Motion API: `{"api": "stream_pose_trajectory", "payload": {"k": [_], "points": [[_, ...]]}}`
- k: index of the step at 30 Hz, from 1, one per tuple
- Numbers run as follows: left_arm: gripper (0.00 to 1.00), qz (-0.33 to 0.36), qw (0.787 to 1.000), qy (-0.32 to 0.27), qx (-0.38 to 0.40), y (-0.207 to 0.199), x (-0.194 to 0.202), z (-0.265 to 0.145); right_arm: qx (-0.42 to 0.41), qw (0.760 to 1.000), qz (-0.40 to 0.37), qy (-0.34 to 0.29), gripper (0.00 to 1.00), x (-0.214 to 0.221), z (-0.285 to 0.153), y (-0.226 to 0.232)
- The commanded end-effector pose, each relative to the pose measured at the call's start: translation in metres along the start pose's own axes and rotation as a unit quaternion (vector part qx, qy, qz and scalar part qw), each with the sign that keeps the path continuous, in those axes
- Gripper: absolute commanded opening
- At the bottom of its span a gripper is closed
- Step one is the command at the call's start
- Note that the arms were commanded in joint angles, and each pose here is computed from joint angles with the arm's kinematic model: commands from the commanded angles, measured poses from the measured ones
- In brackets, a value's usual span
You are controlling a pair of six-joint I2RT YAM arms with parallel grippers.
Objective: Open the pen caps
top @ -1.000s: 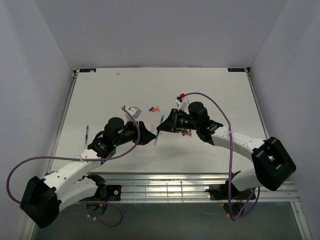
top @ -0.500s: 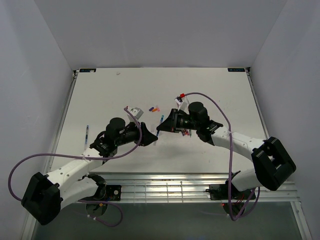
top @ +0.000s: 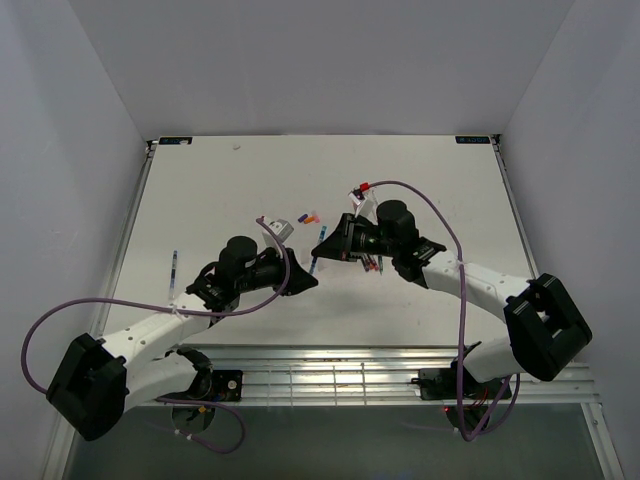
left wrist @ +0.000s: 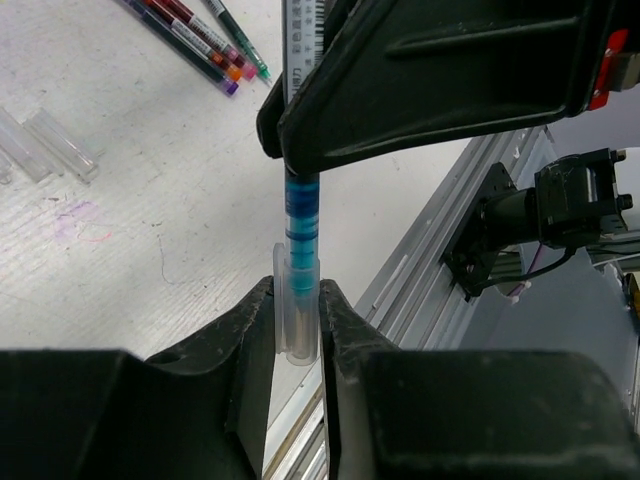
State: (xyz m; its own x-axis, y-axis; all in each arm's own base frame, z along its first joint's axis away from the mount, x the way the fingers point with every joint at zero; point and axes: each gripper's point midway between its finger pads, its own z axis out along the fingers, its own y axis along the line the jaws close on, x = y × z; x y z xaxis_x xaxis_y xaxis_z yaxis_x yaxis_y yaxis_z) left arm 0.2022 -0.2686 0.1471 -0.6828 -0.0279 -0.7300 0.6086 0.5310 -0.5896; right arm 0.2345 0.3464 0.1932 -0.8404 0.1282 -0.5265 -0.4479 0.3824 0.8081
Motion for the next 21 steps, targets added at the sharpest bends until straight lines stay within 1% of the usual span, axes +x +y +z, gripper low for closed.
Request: {"api": "stream_pose_trajectory", "payload": {"k": [1, 2, 3, 5, 6, 8, 11, 12, 13, 15, 16, 18, 19, 21], "points": [[0.26, 0.001, 1.000, 0.006, 0.010, -0.003, 0.005, 0.001, -0.029, 0.999, -0.018, -0.022, 0.08, -0.021, 0.003, 0.024], [0.21, 0.000, 1.000, 0.005, 0.009, -0.003, 0.004, 0.001, -0.029, 0.999, -0.019, -0.023, 0.08, -0.023, 0.003, 0.026], [0.14, -0.001, 1.000, 0.005, 0.005, 0.000, 0.006, 0.002, -0.031, 0.999, -0.020, -0.024, 0.08, -0.023, 0.002, 0.027], [0.06, -0.005, 1.000, 0.002, -0.002, 0.002, 0.005, 0.002, -0.030, 0.999, -0.021, -0.024, 0.08, -0.024, 0.003, 0.027], [0.00, -0.006, 1.000, 0.000, -0.008, 0.004, 0.005, 0.002, -0.029, 0.999, -0.022, -0.024, 0.08, -0.025, 0.003, 0.027], [0.00, -0.011, 1.000, 0.001, -0.009, 0.005, 0.006, 0.002, -0.028, 0.999, -0.024, -0.028, 0.08, -0.027, 0.002, 0.028], [0.00, -0.025, 1.000, 0.013, -0.009, 0.007, 0.013, 0.004, -0.023, 0.999, -0.028, -0.039, 0.08, -0.044, -0.002, 0.027], [0.00, -0.029, 0.999, 0.017, -0.006, 0.006, 0.015, 0.005, -0.029, 0.998, -0.037, -0.052, 0.08, -0.060, -0.005, 0.035], [0.00, -0.035, 0.999, 0.026, -0.003, 0.006, 0.021, 0.004, -0.014, 0.997, -0.036, -0.066, 0.08, -0.079, -0.011, 0.025], [0.00, -0.047, 0.998, 0.035, 0.002, 0.006, 0.029, 0.004, -0.006, 0.996, -0.044, -0.082, 0.08, -0.110, -0.021, 0.024], [0.00, -0.055, 0.997, 0.044, 0.000, 0.009, 0.040, 0.003, 0.003, 0.993, -0.054, -0.104, 0.08, -0.147, -0.032, 0.024], [0.00, -0.062, 0.997, 0.044, 0.005, 0.008, 0.047, 0.000, 0.014, 0.990, -0.064, -0.126, 0.08, -0.180, -0.044, 0.024], [0.00, -0.068, 0.996, 0.050, 0.001, 0.011, 0.057, -0.003, 0.025, 0.988, -0.063, -0.136, 0.08, -0.202, -0.052, 0.021], [0.00, -0.066, 0.997, 0.038, 0.006, 0.009, 0.056, -0.006, 0.029, 0.988, -0.068, -0.138, 0.08, -0.212, -0.056, 0.017]]}}
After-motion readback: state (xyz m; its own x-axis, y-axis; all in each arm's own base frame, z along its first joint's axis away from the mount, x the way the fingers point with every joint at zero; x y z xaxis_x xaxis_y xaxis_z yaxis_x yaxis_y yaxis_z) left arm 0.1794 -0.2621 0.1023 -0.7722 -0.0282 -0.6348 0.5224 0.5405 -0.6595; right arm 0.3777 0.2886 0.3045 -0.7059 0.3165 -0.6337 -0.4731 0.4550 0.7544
